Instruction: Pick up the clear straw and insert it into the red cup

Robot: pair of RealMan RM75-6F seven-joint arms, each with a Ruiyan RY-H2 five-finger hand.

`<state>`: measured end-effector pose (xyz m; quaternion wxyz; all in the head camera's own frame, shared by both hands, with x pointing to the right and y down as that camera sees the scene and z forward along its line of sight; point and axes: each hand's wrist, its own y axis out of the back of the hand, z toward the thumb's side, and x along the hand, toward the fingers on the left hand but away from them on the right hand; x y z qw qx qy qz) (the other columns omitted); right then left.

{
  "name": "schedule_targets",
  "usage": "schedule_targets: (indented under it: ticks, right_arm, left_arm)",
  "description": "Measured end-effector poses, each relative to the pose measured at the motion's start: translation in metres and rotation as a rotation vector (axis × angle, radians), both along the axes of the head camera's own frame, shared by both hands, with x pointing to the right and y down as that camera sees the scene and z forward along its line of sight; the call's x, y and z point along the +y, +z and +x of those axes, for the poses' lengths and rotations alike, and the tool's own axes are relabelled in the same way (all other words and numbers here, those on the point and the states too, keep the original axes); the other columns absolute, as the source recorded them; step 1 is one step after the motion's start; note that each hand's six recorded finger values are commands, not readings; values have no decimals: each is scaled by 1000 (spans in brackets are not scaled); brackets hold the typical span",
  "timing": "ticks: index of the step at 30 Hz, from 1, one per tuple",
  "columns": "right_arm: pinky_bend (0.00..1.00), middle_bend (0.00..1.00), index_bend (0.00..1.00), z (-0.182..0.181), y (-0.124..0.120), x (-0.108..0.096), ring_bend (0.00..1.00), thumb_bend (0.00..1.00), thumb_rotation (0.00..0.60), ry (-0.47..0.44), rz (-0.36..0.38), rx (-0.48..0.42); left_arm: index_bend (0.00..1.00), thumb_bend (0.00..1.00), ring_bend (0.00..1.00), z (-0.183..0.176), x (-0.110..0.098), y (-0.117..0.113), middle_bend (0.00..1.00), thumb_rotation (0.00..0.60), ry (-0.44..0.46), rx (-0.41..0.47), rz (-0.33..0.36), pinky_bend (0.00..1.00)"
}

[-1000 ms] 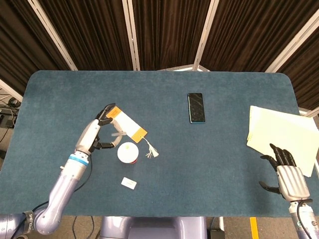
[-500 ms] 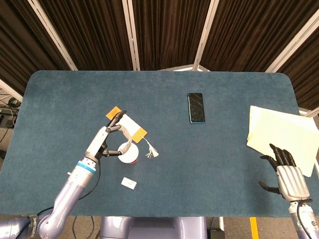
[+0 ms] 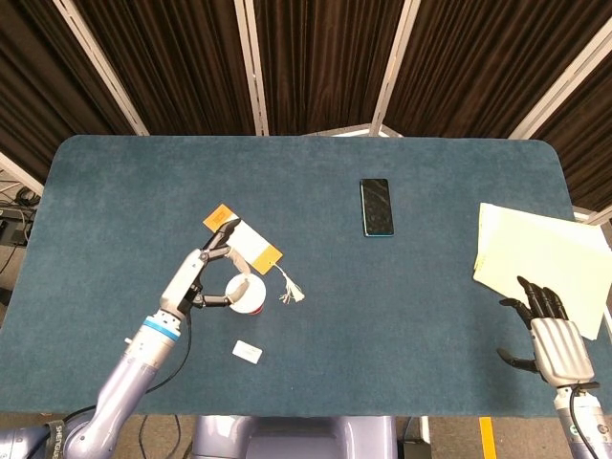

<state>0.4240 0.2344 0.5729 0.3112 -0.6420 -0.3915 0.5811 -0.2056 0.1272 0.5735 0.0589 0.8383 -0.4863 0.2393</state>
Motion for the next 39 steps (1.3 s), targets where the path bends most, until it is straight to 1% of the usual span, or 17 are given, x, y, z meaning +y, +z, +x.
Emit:
schedule_targets:
  ticks: [6, 13, 19, 39]
  right_arm:
    - [0, 0, 252, 0, 0, 0, 0, 145, 600, 0, -1, 1]
    - [0, 0, 252, 0, 1, 0, 0, 146, 600, 0, -2, 1]
    - [0, 0, 252, 0, 1, 0, 0, 145, 600, 0, -2, 1]
    - [0, 0, 252, 0, 1, 0, 0, 146, 600, -1, -5, 1]
  left_arm:
    - [559, 392, 0, -9, -3, 5, 0, 600, -15, -22, 1, 0]
    - [559, 391, 0, -16, -5, 22, 0, 600, -23, -49, -24, 0]
    - [559, 391, 0, -12, -3, 31, 0, 600, -12, -40, -43, 0]
    - [559, 391, 0, -7, -4, 26, 0, 600, -12, -2, -21, 0]
